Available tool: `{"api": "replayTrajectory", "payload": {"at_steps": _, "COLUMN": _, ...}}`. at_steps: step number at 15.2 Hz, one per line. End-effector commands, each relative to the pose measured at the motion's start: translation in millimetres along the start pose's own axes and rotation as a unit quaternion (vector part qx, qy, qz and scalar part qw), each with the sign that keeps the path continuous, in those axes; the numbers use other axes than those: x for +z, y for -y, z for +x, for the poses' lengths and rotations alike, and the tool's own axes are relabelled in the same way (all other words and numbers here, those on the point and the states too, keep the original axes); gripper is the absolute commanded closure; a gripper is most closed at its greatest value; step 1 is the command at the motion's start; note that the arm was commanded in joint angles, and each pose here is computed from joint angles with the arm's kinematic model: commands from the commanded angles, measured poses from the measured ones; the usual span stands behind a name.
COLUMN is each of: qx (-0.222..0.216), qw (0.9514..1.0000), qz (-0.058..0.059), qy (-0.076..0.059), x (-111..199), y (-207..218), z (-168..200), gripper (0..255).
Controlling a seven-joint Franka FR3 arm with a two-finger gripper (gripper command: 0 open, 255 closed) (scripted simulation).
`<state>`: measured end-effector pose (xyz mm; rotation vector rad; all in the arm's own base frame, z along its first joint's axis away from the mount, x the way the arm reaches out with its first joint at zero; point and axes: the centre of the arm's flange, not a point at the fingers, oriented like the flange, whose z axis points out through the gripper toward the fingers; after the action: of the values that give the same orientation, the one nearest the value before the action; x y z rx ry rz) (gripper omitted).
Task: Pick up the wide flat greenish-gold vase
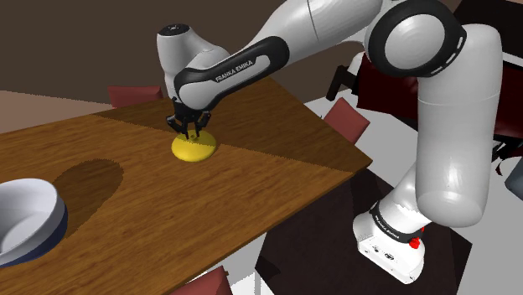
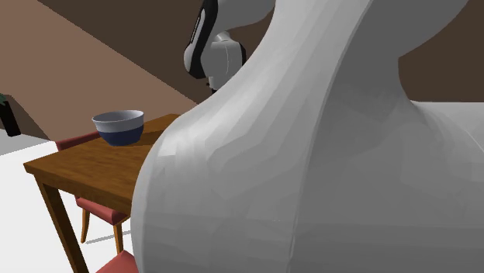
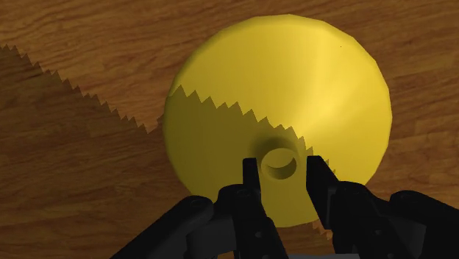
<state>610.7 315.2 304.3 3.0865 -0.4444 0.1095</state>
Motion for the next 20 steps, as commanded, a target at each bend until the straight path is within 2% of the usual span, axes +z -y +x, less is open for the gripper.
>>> {"api": "replayTrajectory", "payload": {"at_steps": 1, "qx": 0.0, "qw": 1.0, "qz": 0.0, "qy": 0.0, "x": 0.4, "y": -0.1, "z": -0.1, "gripper": 255}}
{"api": "replayTrajectory", "payload": {"at_steps": 5, "qx": 0.0, "qw": 1.0, "qz": 0.0, "qy": 0.0, "x": 0.9, "y": 0.5, "z": 0.4, "gripper": 255}}
{"api": "replayTrajectory", "payload": {"at_steps": 20, "qx": 0.0, "qw": 1.0, "qz": 0.0, "qy": 0.0, "x": -78.1, "y": -0.4, "z": 6.1, "gripper": 255}}
